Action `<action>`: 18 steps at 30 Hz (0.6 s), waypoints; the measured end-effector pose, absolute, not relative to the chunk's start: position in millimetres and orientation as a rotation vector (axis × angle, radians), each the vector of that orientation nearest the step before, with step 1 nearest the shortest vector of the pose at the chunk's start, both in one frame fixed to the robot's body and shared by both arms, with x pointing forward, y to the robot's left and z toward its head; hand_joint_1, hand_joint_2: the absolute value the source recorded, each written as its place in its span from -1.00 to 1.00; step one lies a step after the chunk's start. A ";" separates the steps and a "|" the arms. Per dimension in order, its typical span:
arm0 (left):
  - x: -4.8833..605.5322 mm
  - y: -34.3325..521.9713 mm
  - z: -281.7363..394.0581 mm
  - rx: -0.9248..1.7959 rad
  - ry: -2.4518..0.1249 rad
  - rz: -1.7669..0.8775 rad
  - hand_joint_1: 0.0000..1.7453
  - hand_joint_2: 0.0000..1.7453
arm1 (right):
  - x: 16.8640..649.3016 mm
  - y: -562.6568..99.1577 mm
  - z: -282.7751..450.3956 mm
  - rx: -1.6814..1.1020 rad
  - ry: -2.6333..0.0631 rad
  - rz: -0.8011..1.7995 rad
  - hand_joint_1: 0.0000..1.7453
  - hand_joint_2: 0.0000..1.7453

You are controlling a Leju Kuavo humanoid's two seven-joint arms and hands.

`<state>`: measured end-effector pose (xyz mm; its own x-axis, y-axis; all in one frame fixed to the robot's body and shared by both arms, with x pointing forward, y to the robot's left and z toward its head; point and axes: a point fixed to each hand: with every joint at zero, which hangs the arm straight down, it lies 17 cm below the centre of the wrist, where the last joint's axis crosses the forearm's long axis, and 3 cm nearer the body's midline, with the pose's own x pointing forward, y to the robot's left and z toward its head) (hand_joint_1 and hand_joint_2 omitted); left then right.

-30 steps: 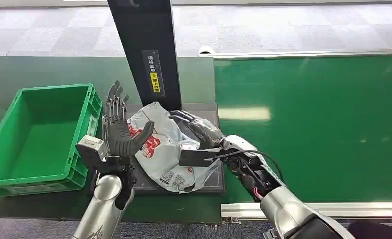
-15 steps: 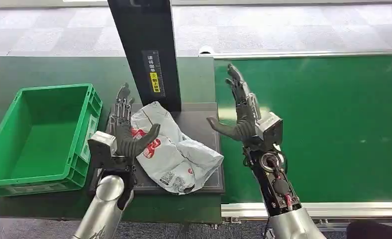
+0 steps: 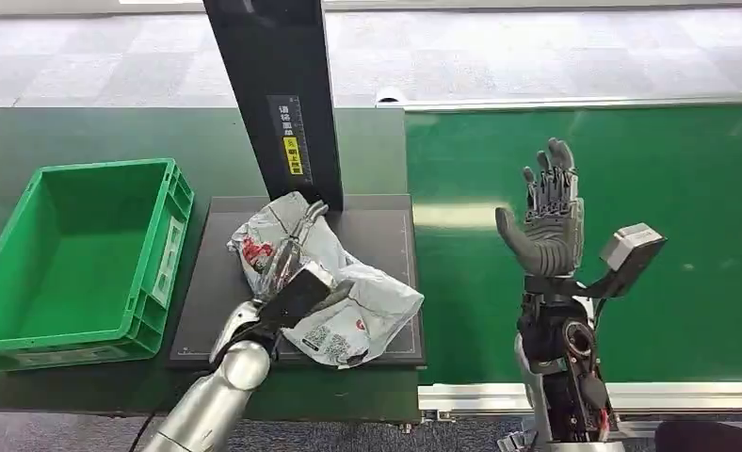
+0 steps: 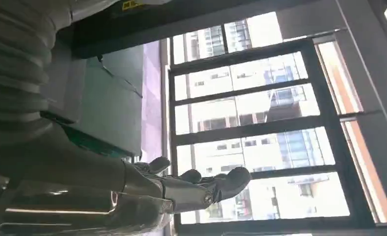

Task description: Moved the parcel from conveyor to table for the left to box.

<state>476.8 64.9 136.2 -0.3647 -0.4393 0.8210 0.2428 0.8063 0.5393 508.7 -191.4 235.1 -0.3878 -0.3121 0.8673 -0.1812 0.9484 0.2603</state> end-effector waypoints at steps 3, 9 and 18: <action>479.4 62.7 113.2 0.179 -1.727 -0.789 -1.00 1.00 | 511.0 -198.0 228.6 0.318 -1.960 -0.155 -1.00 1.00; 481.5 66.0 69.3 0.305 -1.564 -0.960 -0.68 1.00 | 516.2 -207.1 212.5 -0.006 -1.964 -0.008 -1.00 1.00; 478.8 57.5 58.7 0.266 -1.527 -1.022 1.00 1.00 | 524.8 -173.5 152.6 -0.187 -1.757 0.372 -1.00 1.00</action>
<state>478.8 57.5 58.7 -0.2553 -0.6789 0.6884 0.3773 0.5856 0.7174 524.8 -173.5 152.6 -0.2191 0.3248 0.9201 -0.0759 0.9344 -0.3479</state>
